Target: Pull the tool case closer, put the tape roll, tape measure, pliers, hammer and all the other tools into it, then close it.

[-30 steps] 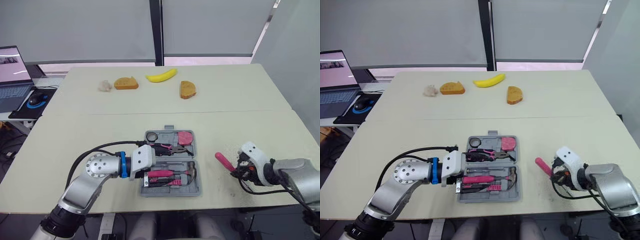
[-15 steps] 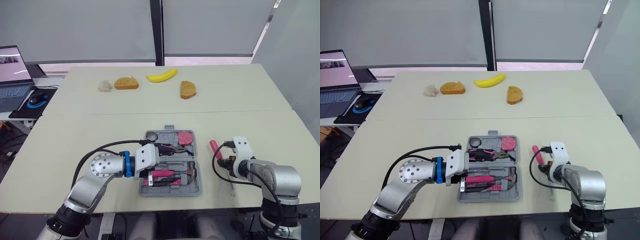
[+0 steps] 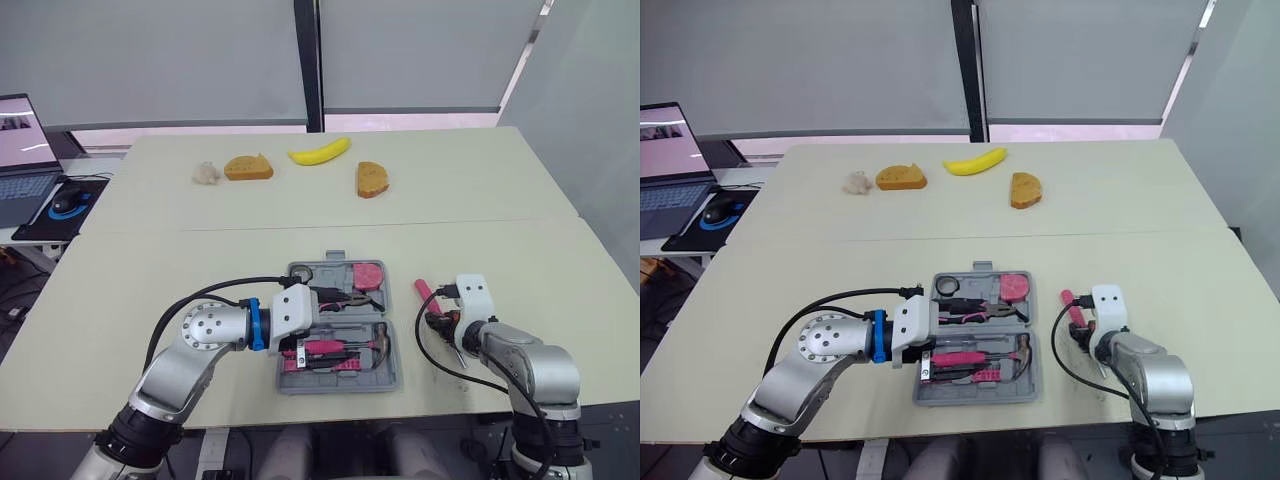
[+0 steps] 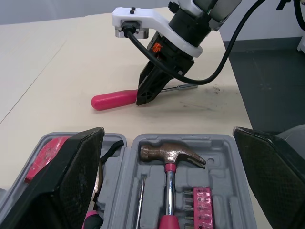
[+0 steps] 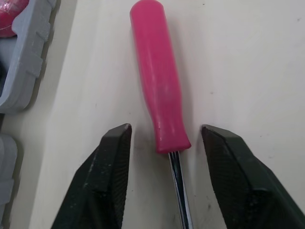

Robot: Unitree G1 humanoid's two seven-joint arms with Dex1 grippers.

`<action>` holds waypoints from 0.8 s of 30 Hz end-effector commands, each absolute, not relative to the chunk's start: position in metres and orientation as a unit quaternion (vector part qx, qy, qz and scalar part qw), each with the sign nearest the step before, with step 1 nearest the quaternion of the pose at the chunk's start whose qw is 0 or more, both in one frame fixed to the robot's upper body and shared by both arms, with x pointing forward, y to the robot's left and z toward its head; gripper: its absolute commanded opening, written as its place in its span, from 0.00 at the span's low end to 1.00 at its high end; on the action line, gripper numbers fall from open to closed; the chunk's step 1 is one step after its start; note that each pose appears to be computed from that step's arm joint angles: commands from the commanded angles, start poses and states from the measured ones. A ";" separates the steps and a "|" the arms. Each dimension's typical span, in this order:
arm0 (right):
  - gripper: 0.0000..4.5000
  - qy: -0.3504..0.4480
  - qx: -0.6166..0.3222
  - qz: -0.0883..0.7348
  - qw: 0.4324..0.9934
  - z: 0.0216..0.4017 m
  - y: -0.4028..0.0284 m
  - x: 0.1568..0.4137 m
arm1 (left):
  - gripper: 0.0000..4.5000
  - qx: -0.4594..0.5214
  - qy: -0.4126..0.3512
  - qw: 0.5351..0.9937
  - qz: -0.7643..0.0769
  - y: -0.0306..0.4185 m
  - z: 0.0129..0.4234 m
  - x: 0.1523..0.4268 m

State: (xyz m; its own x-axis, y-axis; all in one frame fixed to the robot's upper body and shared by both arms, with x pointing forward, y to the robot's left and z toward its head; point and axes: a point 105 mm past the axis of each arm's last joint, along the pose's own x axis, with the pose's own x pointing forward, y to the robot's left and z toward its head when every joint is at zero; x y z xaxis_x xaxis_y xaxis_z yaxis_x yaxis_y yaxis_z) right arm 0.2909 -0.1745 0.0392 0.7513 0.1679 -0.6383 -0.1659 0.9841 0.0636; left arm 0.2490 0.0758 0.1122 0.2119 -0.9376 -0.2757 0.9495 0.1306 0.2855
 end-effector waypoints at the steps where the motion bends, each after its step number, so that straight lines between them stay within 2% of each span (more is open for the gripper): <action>1: 0.82 0.298 -0.020 0.111 0.948 0.058 -0.175 0.290 | 1.00 0.211 0.000 0.747 -0.631 0.074 0.118 0.248; 3: 0.97 0.266 -0.054 0.150 0.951 0.069 -0.175 0.283 | 1.00 0.210 0.000 0.748 -0.629 0.076 0.118 0.248; 4: 0.99 0.245 -0.071 0.172 0.951 0.073 -0.174 0.279 | 1.00 0.210 0.000 0.749 -0.628 0.077 0.118 0.248; 9: 0.99 0.184 -0.164 0.228 0.942 0.063 -0.176 0.270 | 1.00 0.199 -0.003 0.751 -0.630 0.080 0.119 0.245; 17: 0.99 0.158 -0.131 0.183 0.962 0.044 -0.182 0.293 | 1.00 0.199 -0.008 0.756 -0.624 0.083 0.121 0.246; 24: 0.99 0.167 -0.106 0.154 0.968 0.030 -0.184 0.304 | 1.00 0.202 -0.004 0.754 -0.625 0.085 0.121 0.243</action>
State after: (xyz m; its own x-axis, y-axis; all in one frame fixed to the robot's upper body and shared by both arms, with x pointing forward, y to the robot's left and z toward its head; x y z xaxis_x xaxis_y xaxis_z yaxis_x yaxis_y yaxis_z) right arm 0.2989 -0.1814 0.0200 0.8750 0.2722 -0.4004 -0.3515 0.9258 -0.1388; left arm 0.2448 0.0852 0.1077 0.2160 -0.9358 -0.2786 0.9536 0.1409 0.2660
